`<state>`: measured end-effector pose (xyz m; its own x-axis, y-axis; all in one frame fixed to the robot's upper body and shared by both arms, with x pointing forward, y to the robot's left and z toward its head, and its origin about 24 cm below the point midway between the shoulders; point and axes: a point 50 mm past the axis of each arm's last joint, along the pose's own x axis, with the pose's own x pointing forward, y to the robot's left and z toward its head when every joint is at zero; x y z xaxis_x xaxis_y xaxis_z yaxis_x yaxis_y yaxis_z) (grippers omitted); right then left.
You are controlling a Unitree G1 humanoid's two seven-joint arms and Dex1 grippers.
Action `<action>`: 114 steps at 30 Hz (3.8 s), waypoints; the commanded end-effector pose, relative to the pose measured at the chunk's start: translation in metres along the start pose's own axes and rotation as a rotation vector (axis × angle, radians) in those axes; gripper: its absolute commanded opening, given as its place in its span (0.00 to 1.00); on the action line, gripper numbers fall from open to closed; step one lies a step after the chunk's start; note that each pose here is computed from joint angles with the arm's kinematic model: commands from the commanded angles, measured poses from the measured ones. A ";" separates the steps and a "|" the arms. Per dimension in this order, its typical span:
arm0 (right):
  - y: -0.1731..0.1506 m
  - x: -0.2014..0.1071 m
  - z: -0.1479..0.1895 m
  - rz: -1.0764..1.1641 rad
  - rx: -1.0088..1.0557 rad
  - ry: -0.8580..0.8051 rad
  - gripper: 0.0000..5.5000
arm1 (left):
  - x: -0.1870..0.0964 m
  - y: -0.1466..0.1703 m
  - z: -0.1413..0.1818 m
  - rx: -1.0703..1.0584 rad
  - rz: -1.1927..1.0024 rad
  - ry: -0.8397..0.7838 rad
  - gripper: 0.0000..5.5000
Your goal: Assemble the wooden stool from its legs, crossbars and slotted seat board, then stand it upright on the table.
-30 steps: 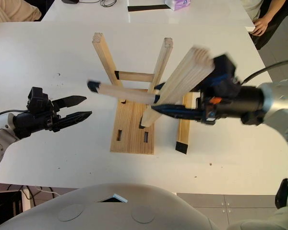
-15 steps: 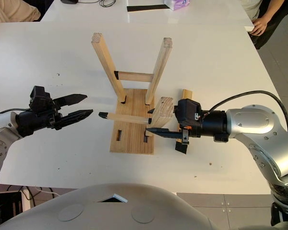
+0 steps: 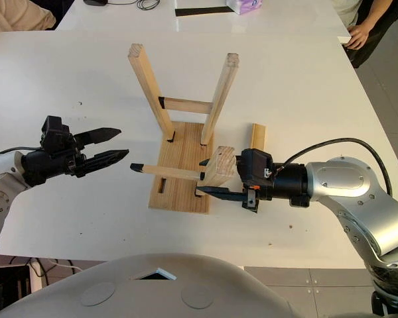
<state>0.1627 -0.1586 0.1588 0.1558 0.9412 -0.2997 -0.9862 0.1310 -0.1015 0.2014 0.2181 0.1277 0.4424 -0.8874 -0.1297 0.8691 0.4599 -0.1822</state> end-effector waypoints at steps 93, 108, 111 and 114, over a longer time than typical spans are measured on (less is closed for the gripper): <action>0.042 -0.011 -0.077 -1.101 0.751 0.414 0.82 | -0.020 -0.017 -0.004 -0.017 0.180 -0.018 0.60; 0.048 -0.009 -0.122 -1.205 0.831 0.471 0.82 | -0.010 -0.007 -0.001 -0.005 0.148 -0.024 0.60; 0.043 -0.012 -0.130 -1.238 0.818 0.459 0.78 | -0.009 -0.005 -0.001 0.000 0.149 -0.030 0.60; 0.039 -0.014 -0.134 -1.257 0.793 0.436 0.69 | -0.009 -0.003 0.001 0.008 0.154 -0.036 0.60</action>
<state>0.1336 -0.2040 0.0423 0.7753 -0.0173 -0.6314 0.0134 0.9999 -0.0109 0.1923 0.2239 0.1283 0.5729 -0.8109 -0.1197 0.7918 0.5852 -0.1748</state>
